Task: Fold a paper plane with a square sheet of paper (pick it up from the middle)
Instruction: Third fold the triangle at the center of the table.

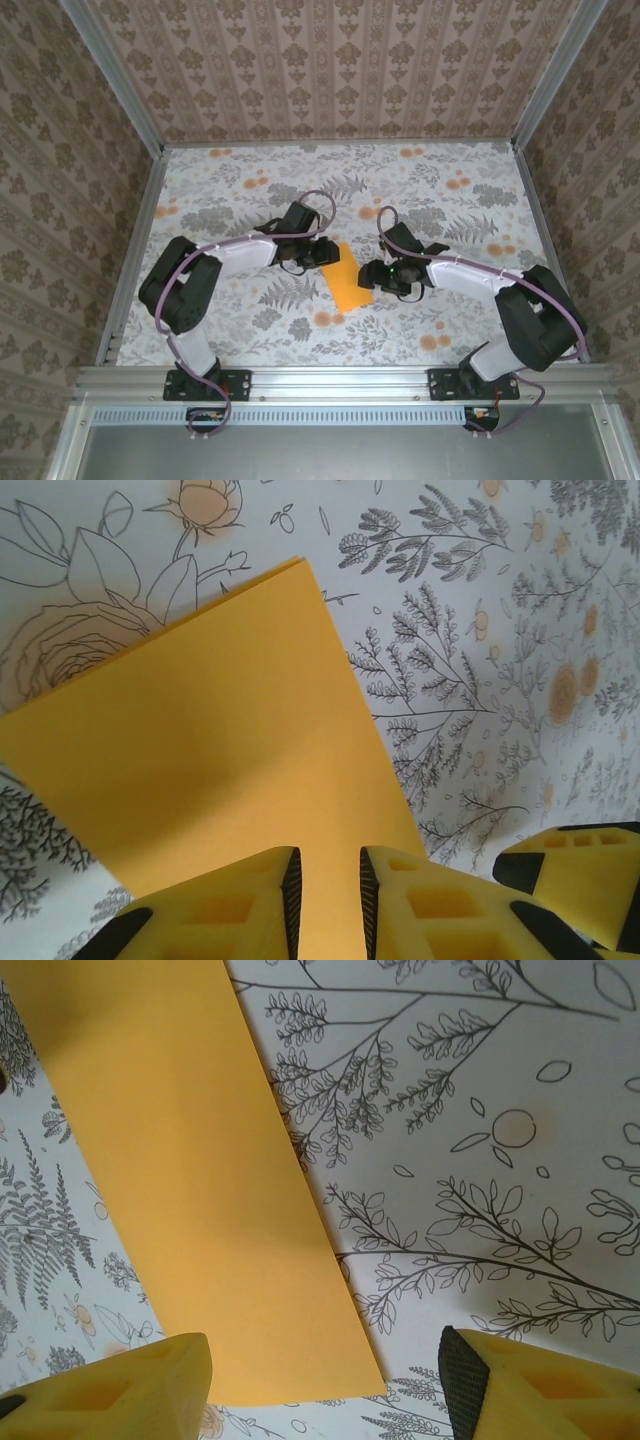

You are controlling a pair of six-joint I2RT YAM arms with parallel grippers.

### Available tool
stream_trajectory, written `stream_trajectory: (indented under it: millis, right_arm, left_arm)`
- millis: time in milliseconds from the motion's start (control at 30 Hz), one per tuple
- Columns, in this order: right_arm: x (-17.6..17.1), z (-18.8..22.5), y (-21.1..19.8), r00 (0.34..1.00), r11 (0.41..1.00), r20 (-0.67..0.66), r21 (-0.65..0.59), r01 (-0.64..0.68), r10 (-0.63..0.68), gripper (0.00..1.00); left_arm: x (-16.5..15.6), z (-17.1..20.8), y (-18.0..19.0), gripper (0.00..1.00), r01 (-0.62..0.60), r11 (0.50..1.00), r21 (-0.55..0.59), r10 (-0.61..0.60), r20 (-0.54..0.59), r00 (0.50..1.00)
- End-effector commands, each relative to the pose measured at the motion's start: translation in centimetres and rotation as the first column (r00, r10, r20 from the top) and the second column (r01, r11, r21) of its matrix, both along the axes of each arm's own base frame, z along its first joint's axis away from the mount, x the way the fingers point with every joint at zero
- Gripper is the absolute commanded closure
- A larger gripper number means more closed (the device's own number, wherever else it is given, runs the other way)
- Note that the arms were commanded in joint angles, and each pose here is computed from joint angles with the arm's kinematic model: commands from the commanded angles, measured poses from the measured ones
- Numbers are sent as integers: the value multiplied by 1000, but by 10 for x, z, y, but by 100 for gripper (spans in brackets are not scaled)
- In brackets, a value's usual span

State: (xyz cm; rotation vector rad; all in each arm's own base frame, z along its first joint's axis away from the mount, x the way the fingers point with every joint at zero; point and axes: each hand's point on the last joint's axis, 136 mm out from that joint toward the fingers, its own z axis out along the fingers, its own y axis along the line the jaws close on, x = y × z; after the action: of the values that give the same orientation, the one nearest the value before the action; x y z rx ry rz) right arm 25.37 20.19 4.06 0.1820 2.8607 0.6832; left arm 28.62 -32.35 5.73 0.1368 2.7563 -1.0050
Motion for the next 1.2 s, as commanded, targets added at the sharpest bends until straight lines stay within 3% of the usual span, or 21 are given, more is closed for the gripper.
stream_trajectory:
  millis: [0, 433, 900, 1167]
  right_arm:
    - [-3, -1, 10, 999, 996, -32, 85, -11, 13, 36]
    - [-18, -20, 12, 990, 991, -111, 105, -78, 89, 44]
    - [-30, -14, 26, 985, 968, -125, 237, -83, 115, 46]
    - [-20, -4, 23, 995, 965, -94, 263, -8, 34, 62]
  left_arm:
    - [1, -5, -2, 74, -10, 1000, 17, 11, -29, 1000]
    - [-5, -46, 21, 75, -41, 983, 180, 59, -94, 994]
    - [-9, -55, 22, 76, -37, 981, 188, 61, -122, 991]
    - [-10, -55, 23, 76, -35, 982, 188, 58, -122, 991]
